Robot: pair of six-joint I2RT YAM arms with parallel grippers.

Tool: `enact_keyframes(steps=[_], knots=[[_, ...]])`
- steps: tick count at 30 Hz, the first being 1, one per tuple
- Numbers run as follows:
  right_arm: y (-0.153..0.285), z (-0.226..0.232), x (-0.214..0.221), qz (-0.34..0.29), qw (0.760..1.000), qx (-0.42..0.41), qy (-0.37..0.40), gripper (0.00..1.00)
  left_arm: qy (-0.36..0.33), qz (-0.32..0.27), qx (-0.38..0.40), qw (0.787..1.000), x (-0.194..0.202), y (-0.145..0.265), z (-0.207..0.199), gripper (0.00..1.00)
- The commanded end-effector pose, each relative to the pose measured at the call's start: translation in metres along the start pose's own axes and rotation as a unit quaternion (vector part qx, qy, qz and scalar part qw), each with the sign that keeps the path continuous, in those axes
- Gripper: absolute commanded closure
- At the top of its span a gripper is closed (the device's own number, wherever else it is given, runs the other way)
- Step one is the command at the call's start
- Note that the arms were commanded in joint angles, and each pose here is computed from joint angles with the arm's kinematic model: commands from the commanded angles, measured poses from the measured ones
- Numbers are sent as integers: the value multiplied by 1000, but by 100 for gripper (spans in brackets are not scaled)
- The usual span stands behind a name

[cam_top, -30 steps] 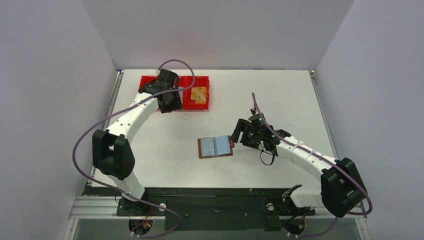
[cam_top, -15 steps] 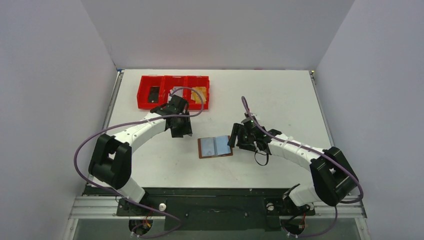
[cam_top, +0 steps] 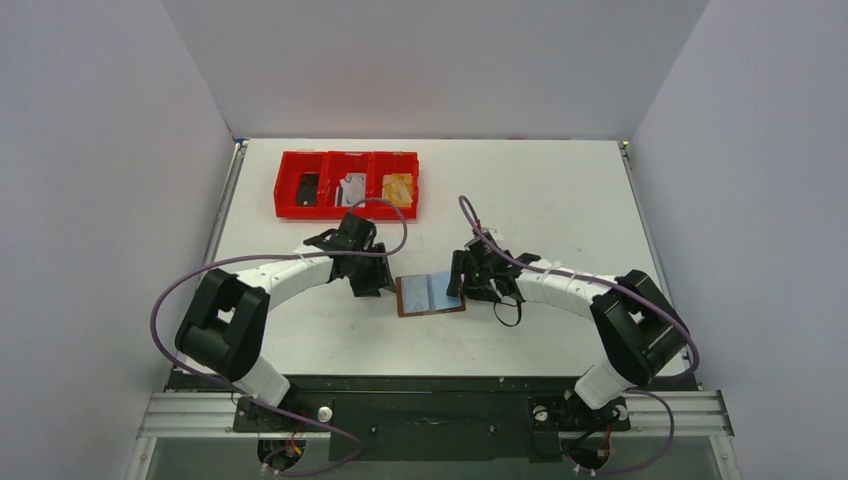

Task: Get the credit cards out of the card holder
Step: Close the card holder at the center of the board.

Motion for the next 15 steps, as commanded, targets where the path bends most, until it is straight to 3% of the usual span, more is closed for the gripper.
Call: enact_keyframes(steps=[1, 7, 15], knots=[[-3, 16, -9, -24, 999, -11, 17, 33, -1, -38, 59, 998, -11, 5, -15, 57], [-11, 16, -7, -23, 1000, 6, 18, 36, 0, -27, 64, 998, -8, 0, -15, 57], [-17, 14, -1, -12, 1000, 17, 18, 53, -1, -14, 48, 999, -3, -10, -9, 57]])
Point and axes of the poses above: each gripper's point midway between its finger pads, its own y axis back along the fingers, its own z axis along the line the jaws close on, x = y × z, the point moved 8 cm from there along y, back along the fingers, and after that the axes turned 13 degrees about -y, right-handed, at the moved point
